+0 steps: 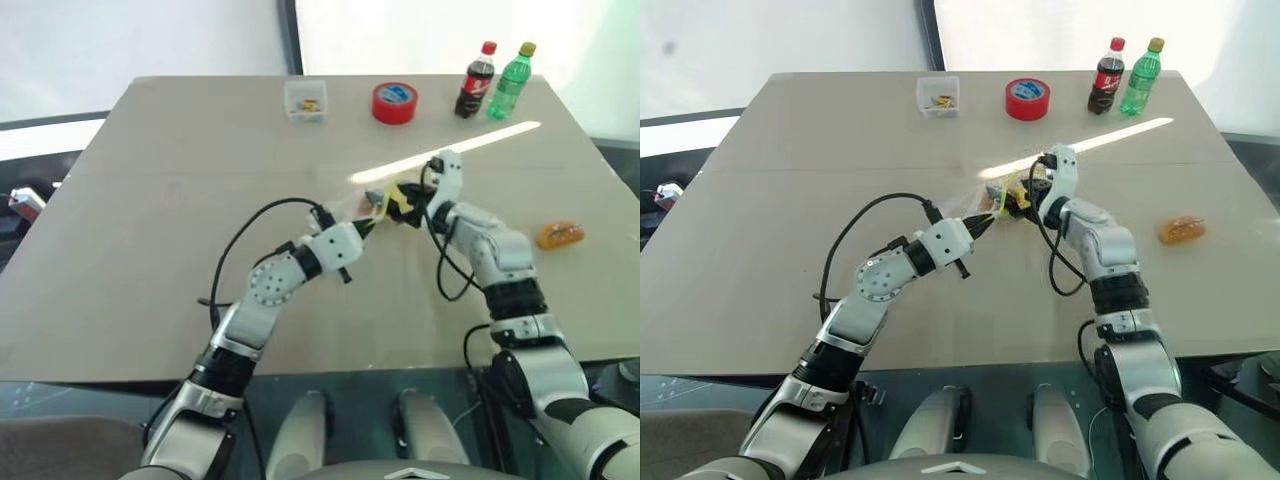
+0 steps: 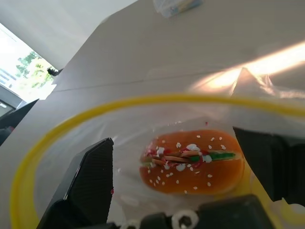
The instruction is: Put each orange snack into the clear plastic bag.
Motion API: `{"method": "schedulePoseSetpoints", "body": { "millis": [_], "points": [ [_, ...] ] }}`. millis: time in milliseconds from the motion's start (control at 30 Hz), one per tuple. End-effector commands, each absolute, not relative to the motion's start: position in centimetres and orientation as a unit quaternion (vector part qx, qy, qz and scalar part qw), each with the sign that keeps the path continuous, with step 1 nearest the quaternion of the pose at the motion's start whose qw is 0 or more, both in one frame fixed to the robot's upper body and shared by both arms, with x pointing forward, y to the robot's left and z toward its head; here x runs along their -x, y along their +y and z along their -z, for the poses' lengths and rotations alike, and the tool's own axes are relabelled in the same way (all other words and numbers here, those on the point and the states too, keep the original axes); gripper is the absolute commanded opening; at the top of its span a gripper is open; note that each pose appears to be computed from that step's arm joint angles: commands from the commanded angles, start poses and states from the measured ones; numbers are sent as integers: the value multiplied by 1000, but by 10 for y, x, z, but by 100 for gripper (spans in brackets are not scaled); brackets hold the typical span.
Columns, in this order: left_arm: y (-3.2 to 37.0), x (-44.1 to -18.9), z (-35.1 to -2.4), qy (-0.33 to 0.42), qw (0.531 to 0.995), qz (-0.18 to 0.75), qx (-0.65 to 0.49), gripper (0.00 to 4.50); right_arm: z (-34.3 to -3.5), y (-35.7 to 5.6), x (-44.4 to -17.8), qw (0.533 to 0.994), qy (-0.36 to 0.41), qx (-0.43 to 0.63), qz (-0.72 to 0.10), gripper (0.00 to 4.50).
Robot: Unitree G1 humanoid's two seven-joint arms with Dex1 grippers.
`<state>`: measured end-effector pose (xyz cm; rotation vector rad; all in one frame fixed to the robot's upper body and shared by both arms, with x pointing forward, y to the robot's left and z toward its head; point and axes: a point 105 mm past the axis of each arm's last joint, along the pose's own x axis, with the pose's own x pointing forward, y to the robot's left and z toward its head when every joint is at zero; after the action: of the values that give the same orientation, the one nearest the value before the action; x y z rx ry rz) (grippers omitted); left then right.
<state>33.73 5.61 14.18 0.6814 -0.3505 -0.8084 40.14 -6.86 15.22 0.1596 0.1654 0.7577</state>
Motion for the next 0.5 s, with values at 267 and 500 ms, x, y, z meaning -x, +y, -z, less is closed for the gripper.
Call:
{"method": "schedulePoseSetpoints", "body": {
  "millis": [267,500],
  "points": [
    [51,-336,-150,-188,846,382,-321,0,-162,-117,-360,895,71,32,-439,445],
    [55,-335,-148,-183,848,377,-323,0,-172,-183,-343,911,79,107,-391,445]
  ]
}}
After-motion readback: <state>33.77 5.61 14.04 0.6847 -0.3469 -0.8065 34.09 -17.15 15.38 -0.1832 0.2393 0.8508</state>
